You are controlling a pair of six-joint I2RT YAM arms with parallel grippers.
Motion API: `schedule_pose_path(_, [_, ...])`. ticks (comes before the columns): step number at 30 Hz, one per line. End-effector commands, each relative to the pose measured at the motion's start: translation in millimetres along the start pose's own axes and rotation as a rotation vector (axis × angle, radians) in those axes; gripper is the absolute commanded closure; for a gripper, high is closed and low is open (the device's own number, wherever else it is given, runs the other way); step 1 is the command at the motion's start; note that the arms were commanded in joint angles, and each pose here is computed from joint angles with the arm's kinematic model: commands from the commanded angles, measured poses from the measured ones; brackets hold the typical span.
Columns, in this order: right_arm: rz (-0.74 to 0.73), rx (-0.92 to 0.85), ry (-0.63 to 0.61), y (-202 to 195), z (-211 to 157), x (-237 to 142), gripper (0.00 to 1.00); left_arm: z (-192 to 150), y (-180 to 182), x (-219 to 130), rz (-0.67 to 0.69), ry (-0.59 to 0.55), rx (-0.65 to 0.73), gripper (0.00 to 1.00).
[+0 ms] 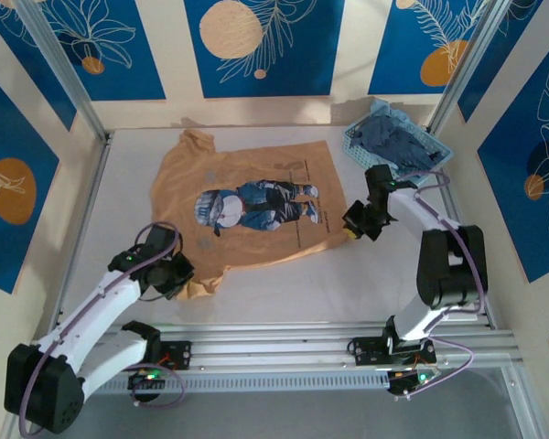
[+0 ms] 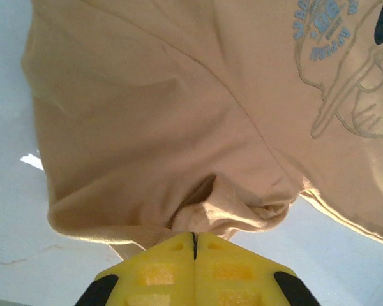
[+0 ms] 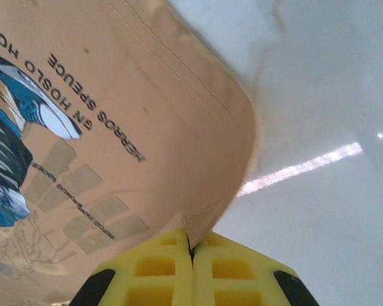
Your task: Fold and stack the t-shirts
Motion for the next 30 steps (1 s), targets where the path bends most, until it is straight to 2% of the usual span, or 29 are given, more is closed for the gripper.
schedule_pose_path(1, [-0.088, -0.015, -0.02, -18, -14, -10, 1.0, -10, 4, -2, 0.005, 0.053, -0.059, 1.0])
schedule_pose_path(8, [-0.146, -0.022, -0.051, -35, -22, -17, 1.0, -21, -1, -6, 0.018, 0.069, -0.03, 1.0])
schedule_pose_path(13, [-0.172, -0.01, -0.058, -43, -22, -18, 1.0, -23, 18, -31, 0.213, -0.01, 0.006, 1.0])
schedule_pose_path(16, [-0.195, -0.002, -0.058, -48, -22, -17, 1.0, -26, 32, -36, 0.262, -0.028, -0.006, 1.0])
schedule_pose_path(22, [-0.202, 0.009, -0.047, -54, -19, -12, 1.0, -34, 45, -23, 0.191, 0.017, -0.067, 1.0])
schedule_pose_path(30, [-0.216, 0.047, -0.024, -63, -15, -4, 1.0, -38, 15, 1, 0.032, 0.129, -0.004, 1.0])
Point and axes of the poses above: each hand's point on the last joint's axis, 136 mm out from that joint toward the fingers, its own x axis out along the fingers, its own y axis along the line the jaws close on, z = x × y, the point moved 10 cm from there along -x, back along the fingers, and after that the axes turned 2 degrees about -x, right-handed, at the moved point
